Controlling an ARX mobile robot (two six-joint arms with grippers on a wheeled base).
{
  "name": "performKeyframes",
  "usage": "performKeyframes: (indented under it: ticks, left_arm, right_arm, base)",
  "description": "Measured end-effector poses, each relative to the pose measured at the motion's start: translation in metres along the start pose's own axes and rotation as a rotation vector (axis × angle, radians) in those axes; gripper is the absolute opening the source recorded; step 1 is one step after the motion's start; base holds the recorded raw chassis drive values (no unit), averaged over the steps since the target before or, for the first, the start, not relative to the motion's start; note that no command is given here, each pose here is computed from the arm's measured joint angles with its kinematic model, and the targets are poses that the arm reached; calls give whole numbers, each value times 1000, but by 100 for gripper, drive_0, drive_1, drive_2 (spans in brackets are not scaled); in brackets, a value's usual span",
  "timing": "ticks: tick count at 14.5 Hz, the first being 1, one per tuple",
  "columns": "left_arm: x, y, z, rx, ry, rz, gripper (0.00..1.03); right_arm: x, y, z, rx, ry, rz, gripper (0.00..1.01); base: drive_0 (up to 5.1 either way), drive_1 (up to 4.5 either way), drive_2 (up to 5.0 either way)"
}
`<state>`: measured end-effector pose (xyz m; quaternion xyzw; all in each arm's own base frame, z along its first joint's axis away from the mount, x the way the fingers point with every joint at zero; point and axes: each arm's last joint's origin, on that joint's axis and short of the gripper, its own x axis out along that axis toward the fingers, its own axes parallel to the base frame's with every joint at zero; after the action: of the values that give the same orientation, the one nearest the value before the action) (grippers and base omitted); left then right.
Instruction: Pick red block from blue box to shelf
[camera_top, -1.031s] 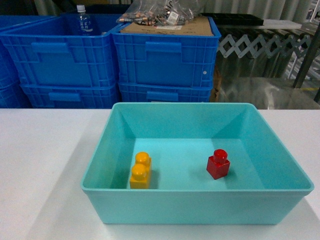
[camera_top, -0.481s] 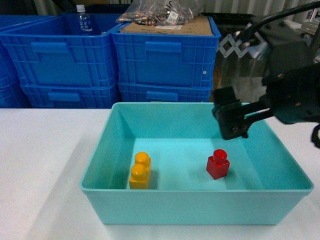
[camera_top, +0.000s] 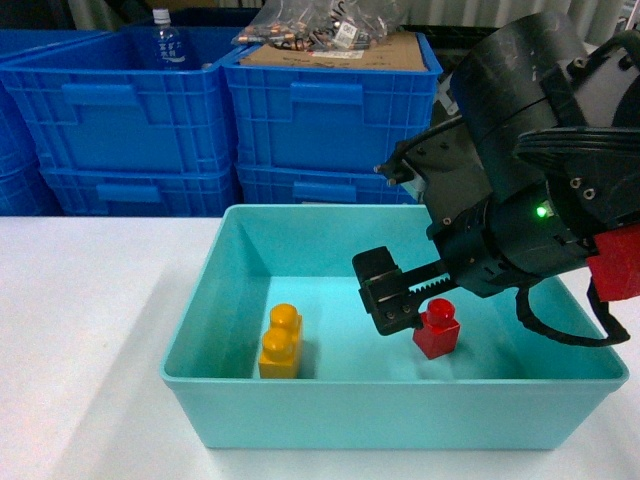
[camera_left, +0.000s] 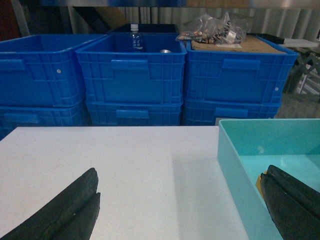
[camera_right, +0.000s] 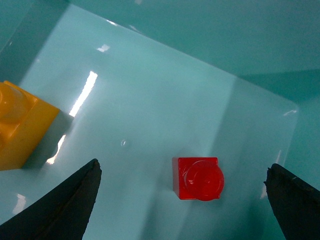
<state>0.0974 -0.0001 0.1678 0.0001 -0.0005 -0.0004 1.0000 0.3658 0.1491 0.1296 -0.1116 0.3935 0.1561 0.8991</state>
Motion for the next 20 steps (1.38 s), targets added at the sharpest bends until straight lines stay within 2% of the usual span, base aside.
performKeyframes:
  ticks: [4, 8, 10, 11, 12, 14, 15, 17, 19, 20]
  left_arm:
    - [0, 0, 0, 0, 0, 0, 98]
    - [0, 0, 0, 0, 0, 0, 98]
    - [0, 0, 0, 0, 0, 0, 98]
    - [0, 0, 0, 0, 0, 0, 98]
    - [0, 0, 0, 0, 0, 0, 98]
    - [0, 0, 0, 0, 0, 0, 98]
    - [0, 0, 0, 0, 0, 0, 98]
    - [0, 0, 0, 0, 0, 0, 98]
    - [0, 0, 0, 0, 0, 0, 98]
    - [0, 0, 0, 0, 0, 0, 98]
  right_arm:
    - [23, 1, -2, 37, 51, -23, 98]
    - [40, 2, -8, 42, 87, -60, 98]
    - [46, 2, -12, 43, 113, -65, 98]
    - [51, 2, -15, 43, 127, -75, 88]
    - [53, 3, -14, 49, 115, -81, 54]
    - [53, 3, -13, 63, 103, -82, 34]
    - [51, 2, -13, 67, 90, -85, 29]
    - [32, 0, -12, 83, 23, -91, 28]
    - [-5, -6, -3, 117, -104, -88, 28]
    - [-33, -15, 3, 147, -184, -92, 28]
  base:
    - [0, 0, 0]
    - [0, 0, 0]
    - [0, 0, 0]
    - [0, 0, 0]
    - [0, 0, 0]
    - [0, 0, 0]
    - [0, 0, 0]
    - [0, 0, 0]
    - [0, 0, 0]
    - [0, 0, 0]
